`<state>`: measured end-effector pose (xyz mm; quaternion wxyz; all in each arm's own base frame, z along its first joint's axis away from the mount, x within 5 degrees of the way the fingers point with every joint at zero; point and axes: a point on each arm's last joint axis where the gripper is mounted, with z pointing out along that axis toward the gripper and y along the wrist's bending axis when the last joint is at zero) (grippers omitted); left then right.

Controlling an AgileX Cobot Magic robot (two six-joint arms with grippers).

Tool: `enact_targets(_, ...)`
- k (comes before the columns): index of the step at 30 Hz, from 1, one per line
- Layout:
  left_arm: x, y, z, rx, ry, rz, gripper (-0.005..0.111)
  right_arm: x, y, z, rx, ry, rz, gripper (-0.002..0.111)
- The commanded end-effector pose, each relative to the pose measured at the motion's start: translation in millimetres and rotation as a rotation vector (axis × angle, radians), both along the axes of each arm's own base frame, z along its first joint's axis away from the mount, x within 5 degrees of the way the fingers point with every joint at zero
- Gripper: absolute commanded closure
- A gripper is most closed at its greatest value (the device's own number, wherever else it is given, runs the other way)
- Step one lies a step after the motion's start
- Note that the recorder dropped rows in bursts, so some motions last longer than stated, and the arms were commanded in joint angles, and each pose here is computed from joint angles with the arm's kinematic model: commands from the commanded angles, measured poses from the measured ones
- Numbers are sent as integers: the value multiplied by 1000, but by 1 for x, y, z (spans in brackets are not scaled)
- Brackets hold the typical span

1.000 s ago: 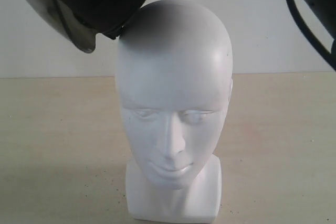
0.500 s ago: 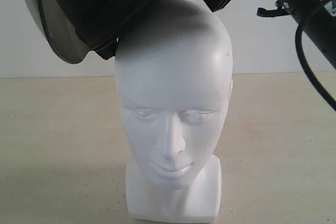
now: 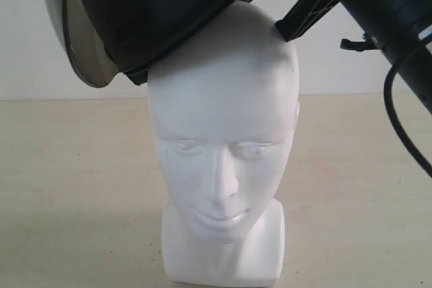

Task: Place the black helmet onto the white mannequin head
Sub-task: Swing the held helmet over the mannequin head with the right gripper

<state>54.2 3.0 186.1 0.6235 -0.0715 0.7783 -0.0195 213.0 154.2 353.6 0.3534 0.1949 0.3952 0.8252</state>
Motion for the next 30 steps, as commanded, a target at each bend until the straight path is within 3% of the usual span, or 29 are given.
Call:
enact_targets(1, 0, 0, -1, 5, 0, -6, 102, -3, -7, 2, 12, -32, -40, 109)
enact_targets(13, 0, 0, -1, 5, 0, -6, 102, -3, -7, 2, 1, -42, -58, 109)
enact_targets(19, 0, 0, -1, 5, 0, -6, 102, -4, -13, -19, -3, 45, -70, 109)
enact_targets(30, 0, 0, -1, 5, 0, -6, 102, -7, -14, -28, -35, 60, -78, 109)
